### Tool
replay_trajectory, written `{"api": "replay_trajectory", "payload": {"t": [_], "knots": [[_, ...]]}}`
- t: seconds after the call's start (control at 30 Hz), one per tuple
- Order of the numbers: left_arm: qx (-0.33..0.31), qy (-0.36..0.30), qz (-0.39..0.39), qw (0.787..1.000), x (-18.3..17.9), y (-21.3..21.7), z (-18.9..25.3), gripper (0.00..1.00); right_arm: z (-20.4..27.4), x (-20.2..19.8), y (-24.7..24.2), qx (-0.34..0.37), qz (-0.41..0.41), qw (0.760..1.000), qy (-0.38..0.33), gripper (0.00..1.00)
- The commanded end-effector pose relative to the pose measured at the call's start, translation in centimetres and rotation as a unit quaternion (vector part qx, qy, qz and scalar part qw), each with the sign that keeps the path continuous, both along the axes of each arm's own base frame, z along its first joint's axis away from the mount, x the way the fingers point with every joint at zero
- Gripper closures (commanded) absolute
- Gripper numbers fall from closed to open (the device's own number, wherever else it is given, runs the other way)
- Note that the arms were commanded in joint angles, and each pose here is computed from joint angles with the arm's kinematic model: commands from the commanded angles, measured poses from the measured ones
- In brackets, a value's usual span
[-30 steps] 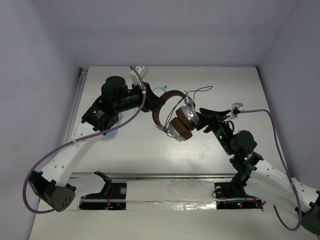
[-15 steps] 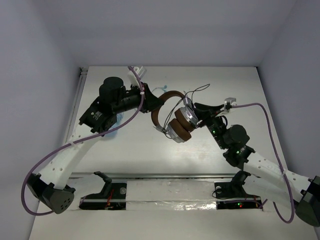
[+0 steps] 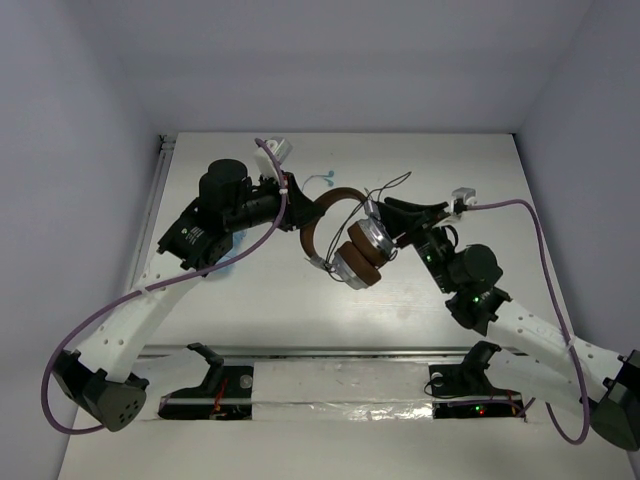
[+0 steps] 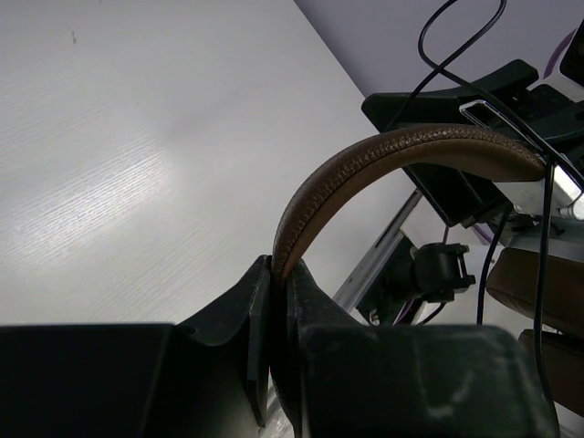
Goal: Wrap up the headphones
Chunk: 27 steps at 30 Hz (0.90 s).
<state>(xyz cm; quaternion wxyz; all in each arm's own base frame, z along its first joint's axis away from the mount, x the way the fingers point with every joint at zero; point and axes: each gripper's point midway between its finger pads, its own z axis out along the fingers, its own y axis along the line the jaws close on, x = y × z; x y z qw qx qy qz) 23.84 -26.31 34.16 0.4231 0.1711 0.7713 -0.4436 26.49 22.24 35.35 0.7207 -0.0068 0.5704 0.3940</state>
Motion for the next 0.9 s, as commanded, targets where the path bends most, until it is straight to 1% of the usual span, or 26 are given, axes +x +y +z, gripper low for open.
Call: {"api": "replay_trajectory", "payload": {"t": [0.0, 0.17, 0.23, 0.27, 0.33, 0.37, 0.43, 0.47, 0.5, 0.6, 0.67, 0.7, 0.73, 0.77, 0.8, 0.87], "knots": [[-0.038, -0.039, -0.002, 0.999, -0.4, 0.1, 3.2, 1.00, 2.9, -0.3, 0.3, 0.021, 0.013, 0.999, -0.033, 0.57], [-0.046, -0.041, -0.010, 0.998, -0.4, -0.2, 3.6, 1.00, 1.7, -0.6, 1.3, 0.014, 0.038, 0.999, -0.022, 0.51], [-0.046, -0.040, -0.011, 0.998, -0.3, -0.3, 3.5, 1.00, 1.3, -0.5, 1.5, 0.009, 0.041, 0.999, -0.018, 0.51], [-0.045, -0.039, -0.011, 0.998, -0.3, -0.4, 3.4, 1.00, 1.4, -0.5, 1.4, 0.009, 0.040, 0.999, -0.019, 0.54], [-0.045, -0.039, -0.011, 0.998, -0.2, -0.4, 3.3, 1.00, 1.5, -0.5, 1.3, 0.010, 0.036, 0.999, -0.020, 0.66], [-0.044, -0.039, -0.011, 0.998, -0.2, -0.4, 3.3, 1.00, 1.6, -0.4, 1.2, 0.011, 0.034, 0.999, -0.020, 0.80], [-0.045, -0.040, -0.009, 0.998, -0.1, -0.4, 3.4, 1.00, 1.6, -0.3, 1.1, 0.010, 0.031, 0.999, -0.019, 0.90], [-0.046, -0.042, -0.008, 0.998, -0.1, -0.4, 3.6, 1.00, 1.5, -0.3, 1.2, 0.009, 0.030, 0.999, -0.017, 0.98], [-0.050, -0.045, -0.008, 0.998, 0.1, -0.5, 3.9, 1.00, 1.4, -0.3, 1.2, 0.008, 0.032, 0.999, -0.012, 1.00], [-0.062, -0.050, -0.003, 0.997, 0.9, -0.9, 4.6, 1.00, 0.1, -0.4, 1.5, 0.002, 0.041, 0.999, 0.003, 1.00], [-0.086, -0.061, 0.009, 0.994, 1.8, -1.3, 6.3, 1.00, -1.2, -0.6, 1.9, -0.008, 0.053, 0.998, 0.020, 1.00], [-0.086, -0.057, 0.014, 0.995, 2.6, -1.7, 6.2, 1.00, -1.8, -0.9, 2.2, -0.012, 0.066, 0.997, 0.025, 1.00], [-0.091, -0.062, 0.028, 0.994, 3.4, -1.7, 6.8, 1.00, -3.2, -1.1, 2.4, -0.022, 0.074, 0.996, 0.042, 1.00], [-0.099, -0.073, 0.036, 0.992, 3.9, -1.7, 8.2, 1.00, -3.7, -1.4, 2.5, -0.021, 0.082, 0.995, 0.050, 1.00], [-0.094, -0.068, 0.054, 0.992, 5.5, -1.6, 7.8, 1.00, -4.3, -1.9, 2.6, -0.024, 0.092, 0.994, 0.055, 1.00], [-0.112, -0.076, 0.065, 0.989, 6.7, -1.3, 9.7, 1.00, -5.4, -2.7, 2.3, -0.029, 0.103, 0.992, 0.068, 1.00]]}}
